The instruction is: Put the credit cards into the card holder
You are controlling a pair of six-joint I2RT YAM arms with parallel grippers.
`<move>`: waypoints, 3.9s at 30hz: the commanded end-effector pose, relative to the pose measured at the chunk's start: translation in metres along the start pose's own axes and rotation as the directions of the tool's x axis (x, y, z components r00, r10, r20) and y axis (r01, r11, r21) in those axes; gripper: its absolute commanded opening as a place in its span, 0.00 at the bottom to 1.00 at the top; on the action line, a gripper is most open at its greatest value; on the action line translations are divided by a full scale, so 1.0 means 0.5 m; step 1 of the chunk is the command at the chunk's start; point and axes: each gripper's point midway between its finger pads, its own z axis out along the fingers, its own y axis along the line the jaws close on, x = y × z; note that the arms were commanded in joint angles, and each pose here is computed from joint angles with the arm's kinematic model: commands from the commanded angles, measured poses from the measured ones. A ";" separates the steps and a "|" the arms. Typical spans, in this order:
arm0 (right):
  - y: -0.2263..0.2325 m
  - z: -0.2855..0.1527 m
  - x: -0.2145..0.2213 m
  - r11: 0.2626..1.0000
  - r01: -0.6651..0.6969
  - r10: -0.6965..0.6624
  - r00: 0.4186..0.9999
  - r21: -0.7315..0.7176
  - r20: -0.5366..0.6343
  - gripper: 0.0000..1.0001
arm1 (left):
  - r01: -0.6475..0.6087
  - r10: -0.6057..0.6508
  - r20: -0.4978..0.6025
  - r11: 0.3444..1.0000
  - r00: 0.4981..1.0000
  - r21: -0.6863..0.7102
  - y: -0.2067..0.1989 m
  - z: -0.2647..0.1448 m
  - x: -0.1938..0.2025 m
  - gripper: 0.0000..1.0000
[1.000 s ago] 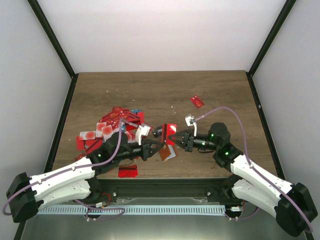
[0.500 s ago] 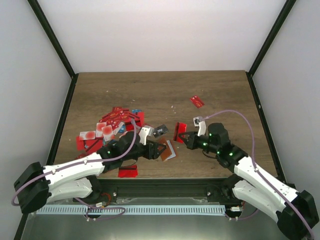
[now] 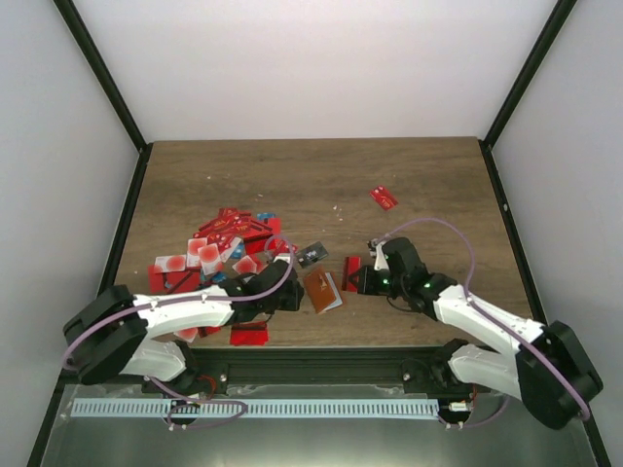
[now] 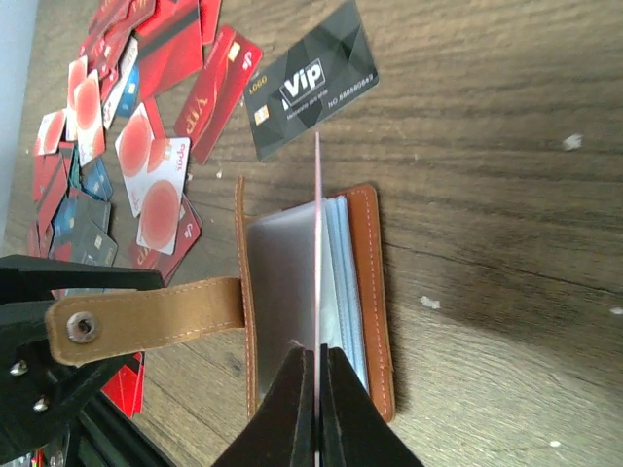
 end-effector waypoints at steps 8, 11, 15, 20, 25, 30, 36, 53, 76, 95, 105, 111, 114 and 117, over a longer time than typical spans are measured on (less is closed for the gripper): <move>0.086 0.037 0.023 0.971 0.040 -0.063 0.994 -0.234 -0.092 0.01 | -0.016 0.013 -0.091 1.000 0.996 -0.024 0.004 0.088 0.042 0.29; 0.110 0.030 0.022 0.959 0.056 -0.087 0.991 -0.278 -0.100 0.01 | -0.020 0.023 -0.108 0.999 0.994 0.026 -0.017 0.105 0.047 0.27; 0.115 0.026 0.022 0.957 0.066 -0.098 0.990 -0.281 -0.103 0.01 | -0.018 0.036 -0.118 0.988 0.992 0.153 -0.071 0.121 0.045 0.27; 0.088 0.040 0.029 0.973 0.055 -0.083 0.990 -0.225 -0.114 0.01 | -0.030 0.069 -0.131 0.961 0.989 0.276 -0.124 0.147 0.043 0.27; 0.056 0.071 0.044 0.984 0.029 -0.055 0.988 -0.178 -0.145 0.01 | 0.008 0.046 -0.169 0.951 0.985 0.310 -0.111 0.164 0.065 0.27; 0.018 0.104 0.062 0.993 -0.001 -0.020 0.984 -0.117 -0.177 0.01 | 0.013 0.037 -0.190 0.967 0.981 0.255 -0.072 0.154 0.086 0.26; -0.023 0.115 0.083 0.999 -0.007 -0.002 0.981 -0.045 -0.194 0.01 | -0.033 0.044 -0.156 0.996 0.987 0.078 -0.009 0.096 0.066 0.27; 0.005 0.089 0.081 0.989 0.039 -0.062 0.985 -0.143 -0.160 0.01 | 0.041 -0.040 -0.014 0.850 0.999 0.525 -0.205 0.007 -0.042 0.38; 0.070 0.021 0.080 0.891 0.031 -0.103 0.986 -0.454 -0.134 0.01 | 0.084 -0.054 -0.064 0.666 0.996 0.741 -0.199 0.059 -0.002 0.47; 0.097 0.013 0.080 0.849 0.029 -0.127 0.981 -0.528 -0.150 0.01 | 0.023 -0.014 -0.019 0.566 1.000 0.824 -0.242 0.011 -0.025 0.09; 0.062 0.022 0.066 0.918 0.058 -0.119 0.984 -0.393 -0.132 0.26 | 0.059 -0.044 -0.040 0.598 0.998 0.799 -0.223 0.027 -0.024 0.04; 0.012 0.015 0.036 0.982 0.061 -0.079 0.992 -0.181 -0.094 0.63 | 0.079 -0.061 -0.053 0.628 0.997 0.775 -0.206 0.045 -0.019 0.04; -0.016 -0.003 0.026 0.997 0.041 -0.046 0.996 -0.067 -0.070 0.72 | 0.087 -0.067 -0.057 0.648 0.996 0.756 -0.197 0.054 -0.016 0.04; -0.031 -0.021 0.032 1.000 0.000 -0.001 0.998 -0.018 -0.056 0.78 | 0.087 -0.069 -0.055 0.671 0.996 0.736 -0.188 0.059 -0.014 0.04</move>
